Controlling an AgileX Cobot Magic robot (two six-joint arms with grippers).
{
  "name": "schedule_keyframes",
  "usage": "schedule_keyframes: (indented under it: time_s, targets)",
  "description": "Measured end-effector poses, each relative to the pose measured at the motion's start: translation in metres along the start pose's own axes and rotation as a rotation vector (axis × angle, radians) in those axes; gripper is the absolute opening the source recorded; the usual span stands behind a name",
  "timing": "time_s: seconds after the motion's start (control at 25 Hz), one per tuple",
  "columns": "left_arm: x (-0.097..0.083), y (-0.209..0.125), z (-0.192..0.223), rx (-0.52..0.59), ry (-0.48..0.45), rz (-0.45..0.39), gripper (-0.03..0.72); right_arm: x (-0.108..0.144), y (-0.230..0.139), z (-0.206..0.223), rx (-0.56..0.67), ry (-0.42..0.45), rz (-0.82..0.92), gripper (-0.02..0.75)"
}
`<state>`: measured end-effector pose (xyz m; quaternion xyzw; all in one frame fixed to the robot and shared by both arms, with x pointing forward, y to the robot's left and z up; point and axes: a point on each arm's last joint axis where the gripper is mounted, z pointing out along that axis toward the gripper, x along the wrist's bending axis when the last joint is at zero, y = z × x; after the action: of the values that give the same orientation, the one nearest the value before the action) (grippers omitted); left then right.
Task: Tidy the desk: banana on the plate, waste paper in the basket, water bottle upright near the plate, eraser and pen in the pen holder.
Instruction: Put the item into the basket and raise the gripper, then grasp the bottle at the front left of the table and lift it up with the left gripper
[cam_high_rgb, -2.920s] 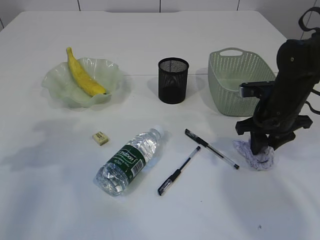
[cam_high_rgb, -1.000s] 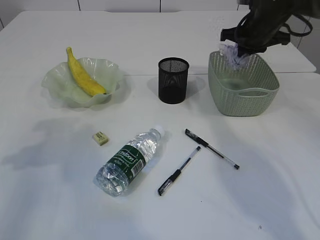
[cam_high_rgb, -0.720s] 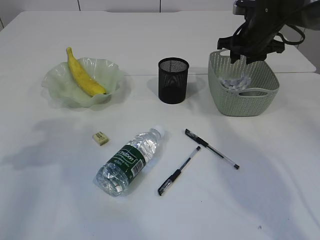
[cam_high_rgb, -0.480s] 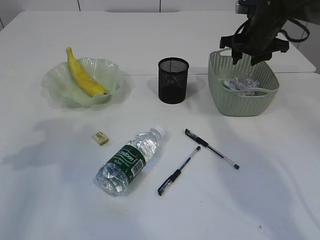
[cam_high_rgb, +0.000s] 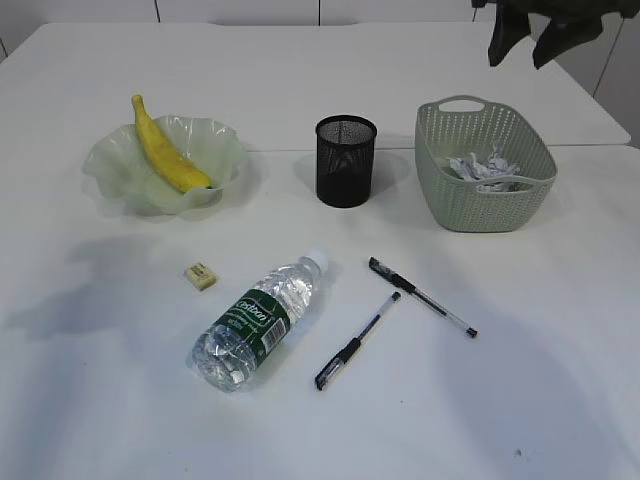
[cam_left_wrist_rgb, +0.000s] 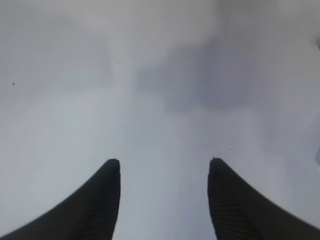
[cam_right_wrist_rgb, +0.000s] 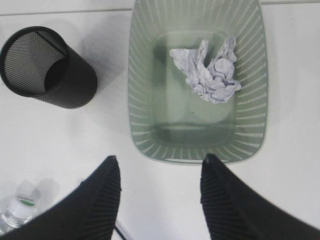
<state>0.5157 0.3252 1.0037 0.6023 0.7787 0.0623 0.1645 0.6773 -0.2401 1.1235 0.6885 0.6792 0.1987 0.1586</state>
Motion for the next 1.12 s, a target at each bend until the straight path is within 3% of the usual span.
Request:
schedule_keyframes:
  time_s: [0.24,0.44,0.6,0.68,0.84,1.12]
  targets:
    - [0.000,-0.001,0.000,0.015,0.000,0.000,0.395,0.002,-0.017,-0.037,-0.004,0.040,-0.010,0.387]
    - [-0.001,-0.002,-0.005,0.005,-0.003,0.023,0.395,-0.005,-0.066,-0.034,0.139,0.026,-0.043,0.387]
    - [-0.009,-0.005,-0.015,-0.023,-0.015,0.096,0.395,-0.012,-0.111,-0.039,0.233,0.014,-0.050,0.387]
    - [-0.024,-0.007,-0.020,-0.032,-0.032,0.176,0.395,-0.015,-0.134,-0.038,0.284,0.007,-0.049,0.387]
    - [-0.072,-0.006,-0.032,-0.097,-0.092,0.364,0.395,-0.020,-0.170,-0.034,0.371,-0.003,-0.053,0.387]
    - [-0.156,0.006,-0.048,-0.246,-0.161,0.650,0.395,-0.023,-0.187,-0.034,0.395,-0.008,-0.060,0.387]
